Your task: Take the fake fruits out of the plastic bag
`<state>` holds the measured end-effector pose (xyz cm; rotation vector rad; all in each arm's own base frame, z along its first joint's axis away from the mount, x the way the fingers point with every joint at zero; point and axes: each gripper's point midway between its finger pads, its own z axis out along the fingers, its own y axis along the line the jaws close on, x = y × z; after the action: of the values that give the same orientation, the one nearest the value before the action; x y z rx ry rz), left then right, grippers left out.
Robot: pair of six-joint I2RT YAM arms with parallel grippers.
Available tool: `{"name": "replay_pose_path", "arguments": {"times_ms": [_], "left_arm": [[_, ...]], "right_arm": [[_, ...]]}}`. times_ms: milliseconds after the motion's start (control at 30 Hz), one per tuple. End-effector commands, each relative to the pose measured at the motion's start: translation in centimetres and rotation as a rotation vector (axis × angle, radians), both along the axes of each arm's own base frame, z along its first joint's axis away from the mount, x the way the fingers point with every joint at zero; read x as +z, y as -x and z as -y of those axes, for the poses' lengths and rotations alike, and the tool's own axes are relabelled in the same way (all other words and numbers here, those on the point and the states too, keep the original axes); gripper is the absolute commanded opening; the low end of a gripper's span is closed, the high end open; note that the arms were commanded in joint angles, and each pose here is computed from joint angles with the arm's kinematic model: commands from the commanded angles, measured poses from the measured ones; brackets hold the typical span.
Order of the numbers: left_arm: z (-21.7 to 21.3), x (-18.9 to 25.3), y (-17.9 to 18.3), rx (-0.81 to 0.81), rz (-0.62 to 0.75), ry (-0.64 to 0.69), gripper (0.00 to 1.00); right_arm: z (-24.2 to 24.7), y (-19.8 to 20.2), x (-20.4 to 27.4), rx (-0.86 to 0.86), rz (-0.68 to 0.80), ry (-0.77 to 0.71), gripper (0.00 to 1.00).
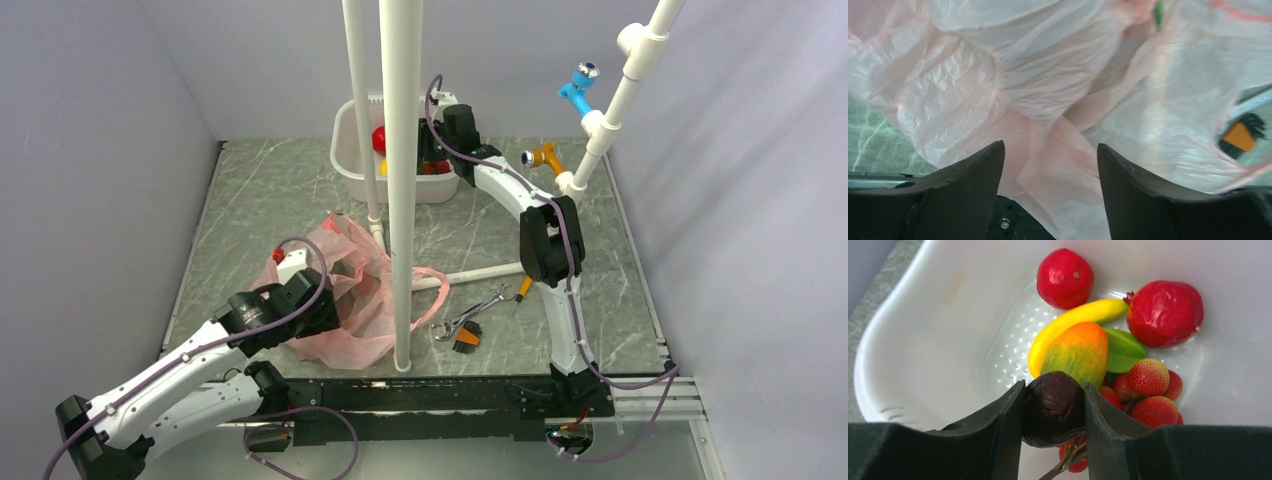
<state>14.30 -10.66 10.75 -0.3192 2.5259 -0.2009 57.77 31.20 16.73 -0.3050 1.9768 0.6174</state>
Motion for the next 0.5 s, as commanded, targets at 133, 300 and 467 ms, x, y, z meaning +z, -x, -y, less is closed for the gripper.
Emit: {"name": "replay_pose_path", "arguments": {"times_ms": [133,300,467], "left_arm": [[1.3,7.2,-3.1,-0.19,0.175,-0.068,0.89],[-0.5,7.7,-5.4,-0.212,0.134,-0.338,0.99],[-1.7,6.0,-7.8,-0.191,0.022,-0.446,0.99]], "right_arm": [[0.6,-0.8,-0.1,-0.009,-0.001,0.057,0.48],[1.1,-0.2,0.5,-0.015,-0.019,0.07,0.69],[2.3,1.2,2.5,-0.042,-0.02,0.09,0.82]]}}
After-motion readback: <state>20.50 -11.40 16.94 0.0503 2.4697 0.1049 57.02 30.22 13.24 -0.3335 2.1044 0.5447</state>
